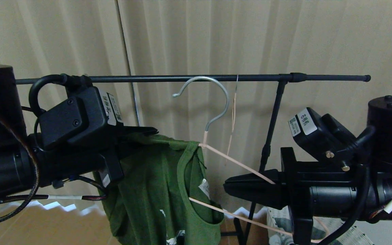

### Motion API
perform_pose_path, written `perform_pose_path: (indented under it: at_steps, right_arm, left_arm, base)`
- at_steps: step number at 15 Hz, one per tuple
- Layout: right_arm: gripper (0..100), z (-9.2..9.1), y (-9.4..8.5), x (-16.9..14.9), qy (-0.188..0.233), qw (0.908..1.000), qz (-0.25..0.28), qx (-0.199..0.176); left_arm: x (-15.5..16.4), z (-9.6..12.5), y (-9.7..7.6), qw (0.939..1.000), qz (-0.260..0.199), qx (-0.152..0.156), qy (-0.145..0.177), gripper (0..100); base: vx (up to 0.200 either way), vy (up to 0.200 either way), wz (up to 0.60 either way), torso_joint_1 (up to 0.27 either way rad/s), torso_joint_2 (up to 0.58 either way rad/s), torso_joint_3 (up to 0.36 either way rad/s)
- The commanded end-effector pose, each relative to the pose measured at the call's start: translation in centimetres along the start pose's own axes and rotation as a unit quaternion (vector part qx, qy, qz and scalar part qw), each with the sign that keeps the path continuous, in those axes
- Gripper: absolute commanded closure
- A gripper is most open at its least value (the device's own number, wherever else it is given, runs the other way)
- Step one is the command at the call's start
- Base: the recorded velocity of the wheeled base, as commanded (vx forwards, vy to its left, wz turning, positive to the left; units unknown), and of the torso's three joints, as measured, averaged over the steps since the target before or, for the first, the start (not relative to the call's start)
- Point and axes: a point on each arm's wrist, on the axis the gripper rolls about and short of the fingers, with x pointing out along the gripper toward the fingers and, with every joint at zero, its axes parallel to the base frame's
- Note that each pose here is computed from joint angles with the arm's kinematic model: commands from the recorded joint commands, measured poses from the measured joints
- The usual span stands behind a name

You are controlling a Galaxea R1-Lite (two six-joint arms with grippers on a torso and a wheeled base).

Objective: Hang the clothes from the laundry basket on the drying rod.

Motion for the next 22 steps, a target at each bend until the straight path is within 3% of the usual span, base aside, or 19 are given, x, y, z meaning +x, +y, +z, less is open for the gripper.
perform_pose_path:
  at_steps: [1,5,6,8,11,13,14,18,22]
  right_arm:
    - [100,0.0,0.1,-0.1,-0.001,1.0,0.001,-0.001]
    - [100,0.1,0.1,-0.3,-0.003,1.0,-0.002,-0.001]
    - [0,0.0,0.2,-0.4,-0.003,1.0,-0.003,-0.002]
    - [0,-0.2,0.2,-0.4,0.001,1.0,-0.008,0.0]
    - [0,-0.3,0.2,-1.1,0.001,0.9984,-0.056,-0.003]
    - [0,-0.3,0.5,-2.0,-0.023,0.9964,-0.08,-0.014]
    - [0,-0.4,0.4,-2.1,-0.028,0.9953,-0.092,-0.016]
    - [0,-1.8,0.4,-2.0,-0.001,0.9925,-0.122,-0.006]
    - [0,-3.2,0.5,-1.0,0.028,0.9934,-0.111,0.004]
  left_arm:
    - [0.1,-0.2,-0.1,1.0,-0.002,-0.002,0.003,100]
    - [-0.1,-0.8,-0.7,0.9998,-0.007,-0.009,0.014,100]
    - [-0.3,-0.7,-0.6,0.9999,-0.004,-0.009,0.011,100]
    - [-0.6,-0.5,-0.4,0.9999,0.004,-0.009,0.01,100]
    - [-1.5,-1.0,0.4,0.9972,0.056,-0.011,0.047,100]
    - [-2.0,-1.3,0.9,0.9884,0.116,-0.021,0.096,100]
    - [-2.1,-1.4,1.0,0.9818,0.144,-0.041,0.117,100]
    - [-2.4,-1.5,1.2,0.9596,0.214,-0.093,0.157,100]
    - [-3.1,-0.6,1.5,0.9533,0.239,-0.132,0.13,100]
  base:
    - [0.0,0.0,0.0,0.0,0.0,0.0]
    - [0.0,0.0,0.0,0.0,0.0,0.0]
    - [0.0,0.0,0.0,0.0,0.0,0.0]
    - [0.0,0.0,0.0,0.0,0.0,0.0]
    - [0.0,0.0,0.0,0.0,0.0,0.0]
    - [0.0,0.0,0.0,0.0,0.0,0.0]
    - [0.0,0.0,0.0,0.0,0.0,0.0]
    - [0.0,0.0,0.0,0.0,0.0,0.0]
    - [0.0,0.0,0.0,0.0,0.0,0.0]
